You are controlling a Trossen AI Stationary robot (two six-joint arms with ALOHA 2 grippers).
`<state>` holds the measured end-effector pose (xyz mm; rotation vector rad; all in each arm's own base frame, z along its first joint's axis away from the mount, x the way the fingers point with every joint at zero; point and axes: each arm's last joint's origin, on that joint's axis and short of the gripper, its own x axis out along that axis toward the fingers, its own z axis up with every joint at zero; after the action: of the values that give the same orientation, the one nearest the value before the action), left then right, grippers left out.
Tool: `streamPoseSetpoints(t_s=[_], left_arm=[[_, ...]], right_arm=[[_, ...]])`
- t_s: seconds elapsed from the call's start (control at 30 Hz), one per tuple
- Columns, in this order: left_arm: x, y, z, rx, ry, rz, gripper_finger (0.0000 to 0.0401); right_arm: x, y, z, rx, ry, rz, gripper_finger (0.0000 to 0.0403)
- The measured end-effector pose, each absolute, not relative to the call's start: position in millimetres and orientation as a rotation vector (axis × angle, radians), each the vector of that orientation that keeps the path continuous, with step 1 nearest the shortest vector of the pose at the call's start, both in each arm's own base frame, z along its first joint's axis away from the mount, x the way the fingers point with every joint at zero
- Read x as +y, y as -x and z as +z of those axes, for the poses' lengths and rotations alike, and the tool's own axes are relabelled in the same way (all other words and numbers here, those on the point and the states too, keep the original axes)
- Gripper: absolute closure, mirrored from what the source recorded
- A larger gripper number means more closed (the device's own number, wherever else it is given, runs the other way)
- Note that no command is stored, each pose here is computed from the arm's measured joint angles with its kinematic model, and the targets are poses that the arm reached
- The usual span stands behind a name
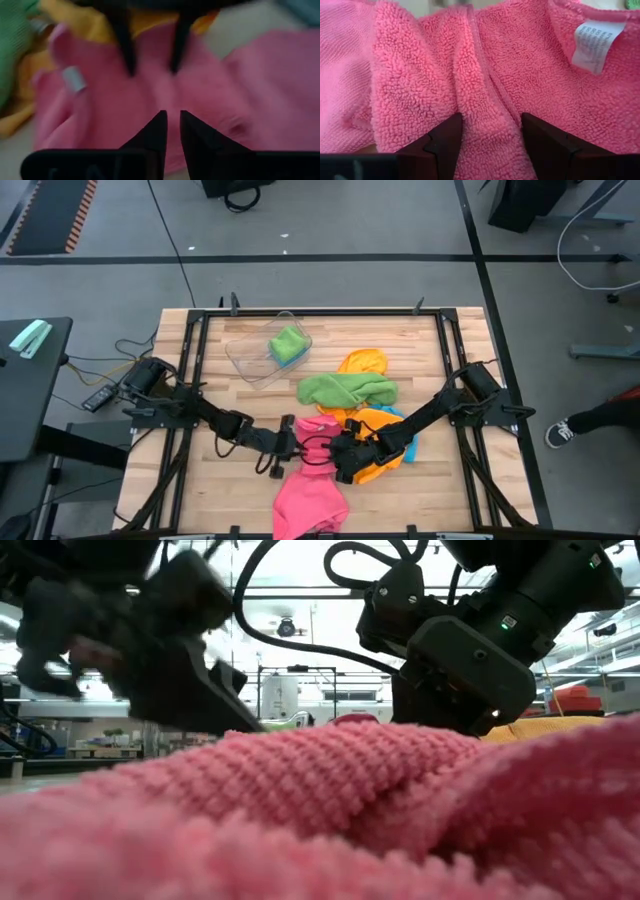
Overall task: Fold microfiber towels
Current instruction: Fold the left pink microfiber towel
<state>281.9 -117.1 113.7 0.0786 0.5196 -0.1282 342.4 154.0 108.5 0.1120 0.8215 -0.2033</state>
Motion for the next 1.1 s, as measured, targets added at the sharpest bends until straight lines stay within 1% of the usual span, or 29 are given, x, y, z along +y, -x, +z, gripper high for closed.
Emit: streamPoseSetpoints(t_s=[0.1,0.27,0.43,0.53,0.7,0.8,0.87,0.97,1.1], left_arm=[[-109,-281,117,0.554,-0.108,-0.098,0.0343],[-90,-273,141,0.596,-0.138,-0.036,0.0329],[-79,-265,154,0.634,-0.299,-0.03,0.0301],[-78,-264,150,0.668,-0.387,-0.03,0.0279],[-77,-266,136,0.715,-0.427,0.011,0.024],[-76,-267,128,0.746,-0.46,0.064,0.0226],[-75,-268,123,0.755,-0.464,0.11,0.0222],[-73,-269,117,0.771,-0.466,0.13,0.0222],[-71,-270,112,0.786,-0.478,0.154,0.0235]], right_arm=[[154,-342,108,0.822,-0.112,-0.204,0.0189],[154,-342,108,0.822,-0.114,-0.205,0.0189],[154,-343,108,0.822,-0.116,-0.206,0.0189],[154,-343,108,0.819,-0.122,-0.21,0.0189],[153,-343,108,0.808,-0.117,-0.229,0.0189],[153,-343,109,0.806,-0.118,-0.229,0.0189],[153,-343,109,0.805,-0.118,-0.229,0.0189],[153,-343,109,0.802,-0.126,-0.232,0.0189],[153,-343,109,0.802,-0.126,-0.232,0.0189]])
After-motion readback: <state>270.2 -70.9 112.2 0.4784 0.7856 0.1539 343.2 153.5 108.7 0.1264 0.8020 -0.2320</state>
